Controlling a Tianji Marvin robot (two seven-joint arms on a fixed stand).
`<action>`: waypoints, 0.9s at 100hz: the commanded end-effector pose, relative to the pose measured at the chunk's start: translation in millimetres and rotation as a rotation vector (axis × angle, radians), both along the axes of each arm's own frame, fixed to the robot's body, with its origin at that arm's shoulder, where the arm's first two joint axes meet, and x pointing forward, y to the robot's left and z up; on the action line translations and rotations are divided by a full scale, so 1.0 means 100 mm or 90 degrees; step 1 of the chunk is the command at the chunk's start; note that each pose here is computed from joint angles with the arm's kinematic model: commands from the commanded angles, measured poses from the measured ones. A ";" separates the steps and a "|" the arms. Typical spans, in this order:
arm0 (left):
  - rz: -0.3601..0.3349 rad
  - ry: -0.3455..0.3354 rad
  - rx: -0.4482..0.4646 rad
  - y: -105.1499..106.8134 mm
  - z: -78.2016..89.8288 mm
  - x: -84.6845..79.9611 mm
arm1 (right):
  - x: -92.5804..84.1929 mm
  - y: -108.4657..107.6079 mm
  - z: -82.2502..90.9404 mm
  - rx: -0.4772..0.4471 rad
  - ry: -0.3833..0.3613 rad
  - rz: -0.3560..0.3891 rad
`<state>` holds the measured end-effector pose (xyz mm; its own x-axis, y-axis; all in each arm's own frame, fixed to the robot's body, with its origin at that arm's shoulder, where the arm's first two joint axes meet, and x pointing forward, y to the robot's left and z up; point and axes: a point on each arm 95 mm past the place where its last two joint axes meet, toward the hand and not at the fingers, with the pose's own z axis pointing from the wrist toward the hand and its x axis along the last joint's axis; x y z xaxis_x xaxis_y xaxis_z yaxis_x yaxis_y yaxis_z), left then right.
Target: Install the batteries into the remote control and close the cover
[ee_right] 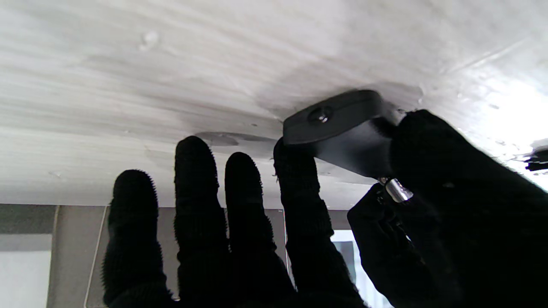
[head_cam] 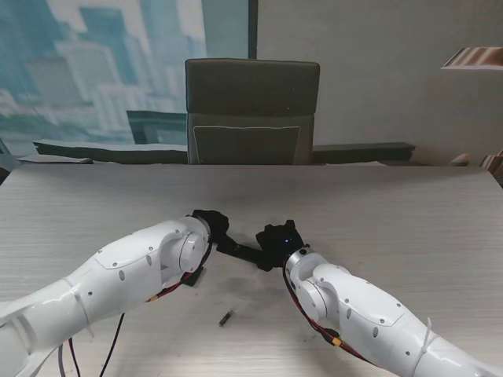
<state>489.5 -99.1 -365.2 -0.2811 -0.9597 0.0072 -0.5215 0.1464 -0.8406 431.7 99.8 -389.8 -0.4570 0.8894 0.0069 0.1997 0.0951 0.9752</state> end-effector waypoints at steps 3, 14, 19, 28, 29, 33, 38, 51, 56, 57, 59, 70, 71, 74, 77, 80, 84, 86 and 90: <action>0.022 0.088 0.030 0.14 -0.47 -0.25 | -0.11 -0.03 -0.17 -0.016 0.036 0.001; 0.030 0.096 0.027 0.15 -0.48 -0.24 | -0.11 -0.03 -0.17 -0.016 0.036 0.002; 0.034 0.102 0.025 0.15 -0.49 -0.24 | -0.11 -0.03 -0.17 -0.016 0.036 0.002; 0.040 0.111 0.023 0.16 -0.50 -0.23 | -0.10 -0.03 -0.17 -0.016 0.036 0.002; 0.040 0.111 0.023 0.16 -0.50 -0.23 | -0.10 -0.03 -0.17 -0.016 0.036 0.002; 0.041 0.112 0.024 0.16 -0.51 -0.23 | -0.10 -0.03 -0.17 -0.016 0.036 0.003; 0.041 0.114 0.026 0.17 -0.51 -0.22 | -0.10 -0.03 -0.17 -0.016 0.036 0.003; 0.047 0.118 0.028 0.17 -0.53 -0.22 | -0.10 -0.03 -0.17 -0.016 0.036 0.003; 0.049 0.118 0.029 0.18 -0.54 -0.22 | -0.10 -0.03 -0.17 -0.016 0.036 0.003; 0.050 0.118 0.029 0.18 -0.54 -0.22 | -0.10 -0.03 -0.17 -0.016 0.036 0.003; 0.050 0.118 0.029 0.18 -0.54 -0.22 | -0.10 -0.03 -0.17 -0.016 0.036 0.003; 0.053 0.119 0.030 0.18 -0.56 -0.22 | -0.11 -0.03 -0.17 -0.016 0.038 0.003; 0.053 0.119 0.030 0.18 -0.56 -0.22 | -0.11 -0.03 -0.17 -0.016 0.038 0.003; 0.053 0.120 0.028 0.19 -0.56 -0.22 | -0.11 -0.03 -0.17 -0.017 0.038 0.003; 0.054 0.119 0.026 0.19 -0.56 -0.23 | -0.11 -0.03 -0.17 -0.017 0.038 0.003; 0.055 0.118 0.022 0.19 -0.56 -0.23 | -0.11 -0.03 -0.17 -0.017 0.038 0.003; 0.055 0.115 0.017 0.20 -0.55 -0.23 | -0.11 -0.03 -0.17 -0.017 0.038 0.002; 0.055 0.113 0.014 0.20 -0.55 -0.23 | -0.11 -0.03 -0.17 -0.017 0.038 0.002; 0.053 0.111 0.011 0.20 -0.54 -0.23 | -0.11 -0.03 -0.17 -0.017 0.038 0.002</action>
